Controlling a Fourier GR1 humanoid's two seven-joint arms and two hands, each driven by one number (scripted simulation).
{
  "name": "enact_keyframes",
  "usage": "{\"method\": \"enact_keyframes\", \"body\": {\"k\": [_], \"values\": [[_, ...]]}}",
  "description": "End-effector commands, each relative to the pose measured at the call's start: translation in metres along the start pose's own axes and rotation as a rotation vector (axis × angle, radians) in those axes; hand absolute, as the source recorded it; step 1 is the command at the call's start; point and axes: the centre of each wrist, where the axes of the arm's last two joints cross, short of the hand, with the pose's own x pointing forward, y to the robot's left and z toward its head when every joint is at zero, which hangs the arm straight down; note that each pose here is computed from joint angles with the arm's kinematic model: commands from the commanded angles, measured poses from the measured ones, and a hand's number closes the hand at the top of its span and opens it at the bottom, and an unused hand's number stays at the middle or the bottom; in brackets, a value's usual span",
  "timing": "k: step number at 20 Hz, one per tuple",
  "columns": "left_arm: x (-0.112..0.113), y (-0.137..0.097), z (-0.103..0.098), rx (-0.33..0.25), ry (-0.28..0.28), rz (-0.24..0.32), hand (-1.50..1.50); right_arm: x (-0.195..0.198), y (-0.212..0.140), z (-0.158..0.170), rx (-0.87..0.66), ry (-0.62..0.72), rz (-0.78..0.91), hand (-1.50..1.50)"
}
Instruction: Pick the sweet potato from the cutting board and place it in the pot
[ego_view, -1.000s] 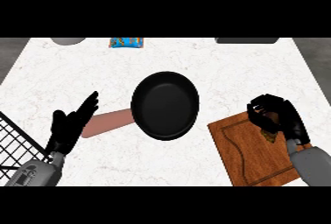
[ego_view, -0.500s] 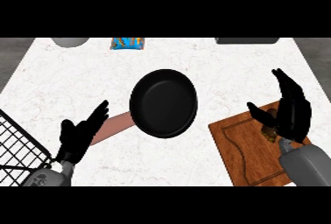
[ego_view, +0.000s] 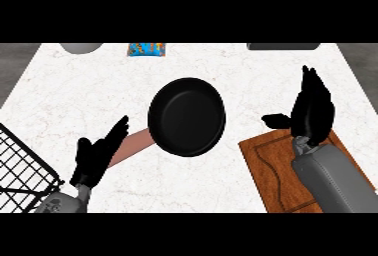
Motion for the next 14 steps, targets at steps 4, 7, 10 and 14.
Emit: {"method": "enact_keyframes", "body": {"k": [4, 7, 10, 14], "values": [[0.0, -0.002, -0.004, -0.001, 0.001, -0.002, 0.0, 0.013, -0.014, -0.013, 0.106, 0.259, -0.025, -1.5], [-0.001, 0.001, 0.003, -0.011, -0.004, 0.005, 0.0, -0.022, 0.014, -0.012, 0.269, 0.351, 0.06, -1.5], [0.01, 0.021, -0.005, -0.002, -0.017, -0.019, 0.0, -0.047, 0.016, -0.023, 0.367, 0.406, 0.129, -1.5], [0.005, -0.003, -0.007, -0.016, 0.002, 0.007, 0.0, -0.057, 0.002, -0.012, 0.358, 0.41, 0.144, -1.5]]}}
